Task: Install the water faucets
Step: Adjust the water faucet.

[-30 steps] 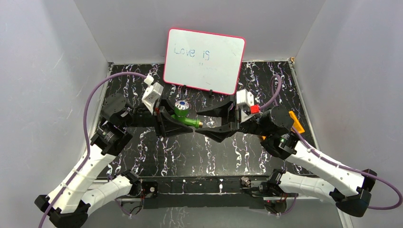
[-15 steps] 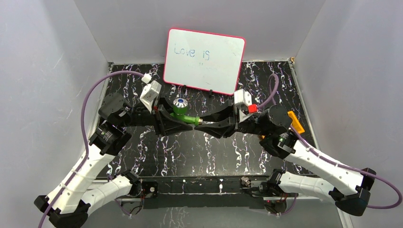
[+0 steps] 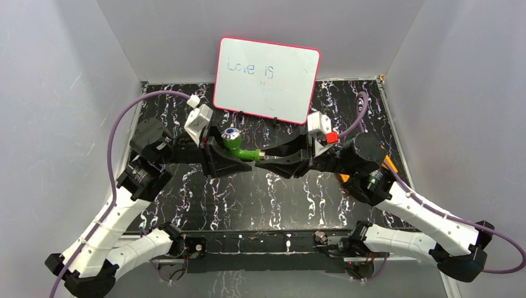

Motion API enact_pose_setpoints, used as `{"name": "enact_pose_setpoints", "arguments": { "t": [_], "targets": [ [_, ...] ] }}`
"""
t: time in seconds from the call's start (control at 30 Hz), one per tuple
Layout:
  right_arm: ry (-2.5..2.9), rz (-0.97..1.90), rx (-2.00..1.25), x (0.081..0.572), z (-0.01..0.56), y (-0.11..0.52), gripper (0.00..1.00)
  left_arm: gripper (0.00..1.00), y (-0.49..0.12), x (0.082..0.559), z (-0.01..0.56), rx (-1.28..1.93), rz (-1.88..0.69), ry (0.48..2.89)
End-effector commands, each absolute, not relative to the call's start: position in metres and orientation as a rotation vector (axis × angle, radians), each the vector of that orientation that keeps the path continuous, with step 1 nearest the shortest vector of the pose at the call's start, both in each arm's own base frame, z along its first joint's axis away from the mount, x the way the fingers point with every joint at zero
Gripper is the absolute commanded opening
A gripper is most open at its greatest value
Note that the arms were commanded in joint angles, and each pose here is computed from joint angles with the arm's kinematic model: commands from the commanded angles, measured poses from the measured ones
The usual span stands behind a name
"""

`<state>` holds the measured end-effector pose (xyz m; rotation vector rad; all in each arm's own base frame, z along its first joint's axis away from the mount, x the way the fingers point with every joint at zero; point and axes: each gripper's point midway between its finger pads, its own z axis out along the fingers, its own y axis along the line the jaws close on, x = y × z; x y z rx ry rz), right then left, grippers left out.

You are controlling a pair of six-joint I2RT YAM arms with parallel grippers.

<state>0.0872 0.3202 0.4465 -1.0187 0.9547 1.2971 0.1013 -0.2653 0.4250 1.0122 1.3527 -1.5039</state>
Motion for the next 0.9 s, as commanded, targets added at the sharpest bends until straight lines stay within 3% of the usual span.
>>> {"name": "enact_pose_setpoints", "arguments": {
  "t": [0.0, 0.17, 0.33, 0.43, 0.53, 0.6, 0.77, 0.87],
  "targets": [
    [0.899, 1.251, -0.982, 0.089, 0.483, 0.311, 0.05, 0.35, -0.264, 0.094, 0.433, 1.046, -1.518, 1.33],
    [0.939, 1.246, -1.002, 0.092, 0.476, 0.316, 0.03, 0.4, -0.265, 0.095, 0.433, 1.053, -1.525, 1.333],
    [1.002, 1.234, -1.037, 0.099, 0.458, 0.325, 0.02, 0.35, -0.265, 0.095, 0.436, 1.045, -1.519, 1.321],
    [1.047, 1.214, -1.044, 0.104, 0.444, 0.328, 0.02, 0.23, -0.264, 0.094, 0.44, 1.03, -1.518, 1.306],
    [1.065, 1.202, -1.034, 0.106, 0.437, 0.326, 0.02, 0.0, -0.262, 0.094, 0.441, 1.023, -1.512, 1.304],
    [1.064, 1.195, -1.023, 0.107, 0.438, 0.324, 0.04, 0.0, -0.262, 0.094, 0.439, 1.023, -1.507, 1.31],
    [1.028, 1.187, -0.979, 0.105, 0.453, 0.314, 0.46, 0.0, -0.261, 0.095, 0.432, 1.031, -1.482, 1.346],
    [1.005, 1.196, -0.98, 0.101, 0.459, 0.311, 0.62, 0.0, -0.261, 0.097, 0.429, 1.038, -1.471, 1.361]
  ]
}}
